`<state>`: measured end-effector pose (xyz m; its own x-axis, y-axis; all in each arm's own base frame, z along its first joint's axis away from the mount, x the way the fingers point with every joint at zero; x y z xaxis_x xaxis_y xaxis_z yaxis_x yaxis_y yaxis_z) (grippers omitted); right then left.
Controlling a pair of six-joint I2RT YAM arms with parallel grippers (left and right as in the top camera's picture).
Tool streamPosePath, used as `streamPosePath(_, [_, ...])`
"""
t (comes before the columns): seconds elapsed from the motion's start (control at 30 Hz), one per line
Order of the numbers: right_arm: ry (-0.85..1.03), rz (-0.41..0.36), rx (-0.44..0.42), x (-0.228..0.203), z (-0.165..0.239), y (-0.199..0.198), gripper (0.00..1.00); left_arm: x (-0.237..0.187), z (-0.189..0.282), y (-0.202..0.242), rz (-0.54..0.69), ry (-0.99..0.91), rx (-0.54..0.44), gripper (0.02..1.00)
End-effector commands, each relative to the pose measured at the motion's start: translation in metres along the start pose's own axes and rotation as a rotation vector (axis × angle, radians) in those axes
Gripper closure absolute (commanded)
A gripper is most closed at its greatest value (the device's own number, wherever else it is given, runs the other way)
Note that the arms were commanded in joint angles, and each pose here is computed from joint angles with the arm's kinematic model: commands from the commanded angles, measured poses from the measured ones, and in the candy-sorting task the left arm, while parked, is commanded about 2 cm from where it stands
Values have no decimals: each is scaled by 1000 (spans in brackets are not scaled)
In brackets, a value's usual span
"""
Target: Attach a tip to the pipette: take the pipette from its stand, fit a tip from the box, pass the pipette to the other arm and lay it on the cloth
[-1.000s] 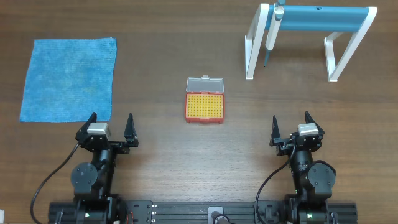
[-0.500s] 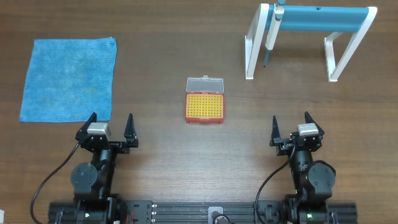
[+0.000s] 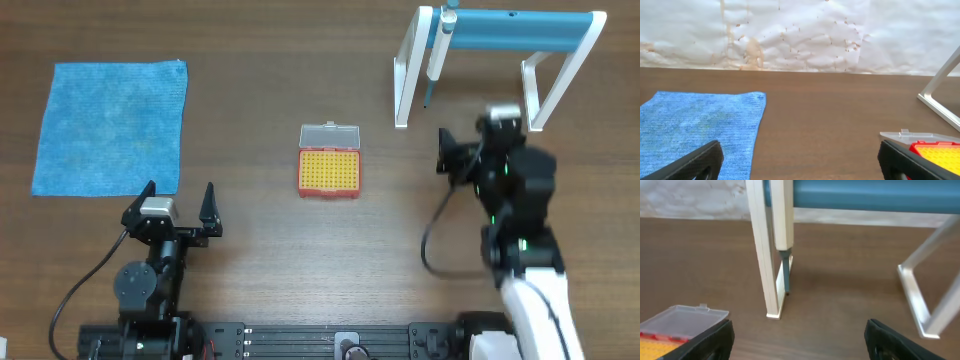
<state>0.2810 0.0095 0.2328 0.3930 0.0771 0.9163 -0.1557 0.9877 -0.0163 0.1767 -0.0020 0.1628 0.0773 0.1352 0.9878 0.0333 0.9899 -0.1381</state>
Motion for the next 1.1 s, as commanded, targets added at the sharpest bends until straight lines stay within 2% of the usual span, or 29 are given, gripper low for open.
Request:
streamPosePath(0.03, [-25, -110, 43, 38, -40, -4, 154, -1, 0, -1, -16, 2, -14, 23])
streamPosePath(0.2, [-69, -178, 44, 40, -78, -10, 154, -1, 0, -1, -16, 2, -14, 23])
streamPosePath(0.43, [-62, -162, 43, 31, -102, -13, 154, -1, 0, -1, -16, 2, -14, 23])
streamPosePath(0.77, [-45, -163, 44, 48, -122, -17, 152, -1, 0, -1, -16, 2, -14, 23])
streamPosePath(0.83, [-36, -137, 45, 45, -124, -17, 154, -1, 0, -1, -16, 2, -14, 23])
streamPosePath(1.1, [-19, -115, 66, 40, -130, -7, 152, -1, 0, -1, -16, 2, -14, 23])
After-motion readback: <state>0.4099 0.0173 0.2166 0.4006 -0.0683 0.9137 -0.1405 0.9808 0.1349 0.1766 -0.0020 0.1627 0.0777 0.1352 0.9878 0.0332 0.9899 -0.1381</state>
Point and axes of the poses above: each gripper's point midway between its finger pads, its own z axis back along the fingers, its own y axis along the line the jaws close on, x = y × z, the point moved 7 cm from there along z, back along the fingers, and after that the axes turned 4 degrees about z, right-handed, at the moved point
